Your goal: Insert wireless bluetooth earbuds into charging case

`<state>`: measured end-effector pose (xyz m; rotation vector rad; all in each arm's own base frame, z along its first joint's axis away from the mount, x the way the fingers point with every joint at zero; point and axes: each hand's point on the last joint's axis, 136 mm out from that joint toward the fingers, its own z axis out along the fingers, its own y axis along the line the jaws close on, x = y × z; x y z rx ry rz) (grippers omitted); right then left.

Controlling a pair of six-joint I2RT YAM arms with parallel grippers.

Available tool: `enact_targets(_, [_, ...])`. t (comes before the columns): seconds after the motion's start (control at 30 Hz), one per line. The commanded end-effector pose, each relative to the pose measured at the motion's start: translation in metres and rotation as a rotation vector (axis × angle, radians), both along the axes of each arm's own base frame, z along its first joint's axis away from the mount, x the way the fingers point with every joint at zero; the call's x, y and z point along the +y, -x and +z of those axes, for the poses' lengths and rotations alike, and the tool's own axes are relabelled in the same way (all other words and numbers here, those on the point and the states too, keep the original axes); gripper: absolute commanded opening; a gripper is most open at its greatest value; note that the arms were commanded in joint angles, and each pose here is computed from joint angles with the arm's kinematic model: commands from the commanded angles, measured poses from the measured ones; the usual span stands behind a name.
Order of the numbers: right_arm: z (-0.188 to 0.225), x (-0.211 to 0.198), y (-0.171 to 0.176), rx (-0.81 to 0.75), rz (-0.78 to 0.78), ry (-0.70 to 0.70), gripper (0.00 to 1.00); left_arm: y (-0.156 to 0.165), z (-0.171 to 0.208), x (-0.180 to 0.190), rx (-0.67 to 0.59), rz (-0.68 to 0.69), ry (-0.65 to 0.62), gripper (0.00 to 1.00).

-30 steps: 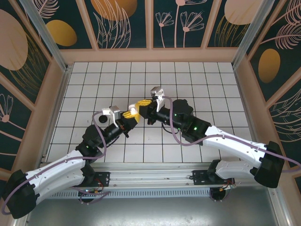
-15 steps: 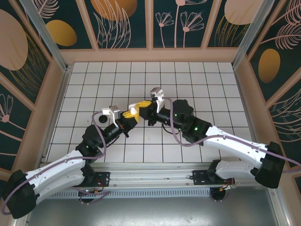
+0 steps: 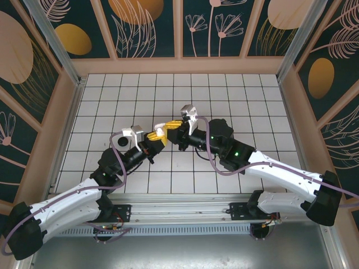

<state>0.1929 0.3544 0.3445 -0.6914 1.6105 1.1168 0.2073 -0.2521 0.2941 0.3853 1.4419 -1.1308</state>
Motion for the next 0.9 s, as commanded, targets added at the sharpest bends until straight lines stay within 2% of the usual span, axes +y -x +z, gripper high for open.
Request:
enact_targets(0.0, [-0.009,0.005,0.016,0.006,0.080,0.041,0.16,-0.004,0.024,0.004,-0.041,0.032,0.046,0.00])
enact_targets(0.2, [-0.016,0.011,0.016,0.026,0.100,0.099,0.18,-0.004,0.023,0.004,-0.042,0.031,0.039,0.00])
enact_targets(0.4, [-0.007,0.003,0.009,0.052,0.038,0.080,0.39,-0.005,0.019,0.004,-0.042,0.038,0.016,0.00])
enact_targets(0.57, [0.008,-0.006,0.005,0.076,-0.009,0.053,0.48,-0.006,0.012,0.005,-0.046,0.058,-0.030,0.00])
enact_targets(0.67, [0.017,-0.011,0.004,0.110,-0.031,0.042,0.51,-0.007,0.009,0.007,-0.050,0.070,-0.054,0.00])
enact_targets(0.87, [0.022,-0.029,-0.015,0.264,-0.194,0.036,0.50,-0.010,0.001,0.009,-0.061,0.094,-0.112,0.00])
